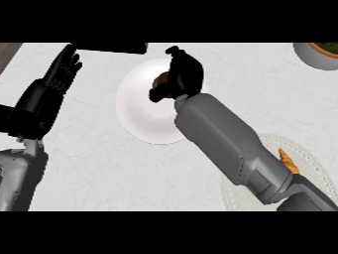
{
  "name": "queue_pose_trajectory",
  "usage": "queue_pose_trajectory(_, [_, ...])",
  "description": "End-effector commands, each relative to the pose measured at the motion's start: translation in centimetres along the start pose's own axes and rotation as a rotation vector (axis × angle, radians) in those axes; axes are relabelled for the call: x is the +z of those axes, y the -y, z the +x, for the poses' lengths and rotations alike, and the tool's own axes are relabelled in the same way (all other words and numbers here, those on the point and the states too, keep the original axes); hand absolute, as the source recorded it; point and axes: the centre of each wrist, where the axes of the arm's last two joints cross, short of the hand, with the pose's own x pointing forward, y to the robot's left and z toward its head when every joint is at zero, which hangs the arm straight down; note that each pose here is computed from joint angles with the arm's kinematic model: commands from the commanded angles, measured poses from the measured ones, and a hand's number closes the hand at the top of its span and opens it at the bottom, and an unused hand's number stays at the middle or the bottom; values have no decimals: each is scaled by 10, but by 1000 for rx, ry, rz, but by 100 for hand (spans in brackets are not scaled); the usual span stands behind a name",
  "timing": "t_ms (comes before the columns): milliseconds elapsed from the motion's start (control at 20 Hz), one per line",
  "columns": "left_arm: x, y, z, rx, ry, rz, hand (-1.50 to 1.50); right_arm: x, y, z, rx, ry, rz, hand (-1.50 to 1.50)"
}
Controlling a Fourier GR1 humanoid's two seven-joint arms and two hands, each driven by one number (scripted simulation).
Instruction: Pick the cupcake from the placemat and place it in the plate
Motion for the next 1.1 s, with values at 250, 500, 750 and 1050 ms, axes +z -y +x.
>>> queue_pose_trajectory(250, [-12,6,3,0,2,2,0,-5,6,9,-257,72,-89,-150])
queue_pose_trajectory(500, [-6,-5,4,-12,-7,4,0,-10,11,3,-427,73,-184,-150])
queue_pose_trajectory(750, [-3,-11,-10,-15,-11,25,0,-12,16,4,-554,61,-206,-150])
queue_pose_trajectory(1050, [18,-36,-19,-16,-56,81,0,-8,16,-23,-653,67,-220,-150])
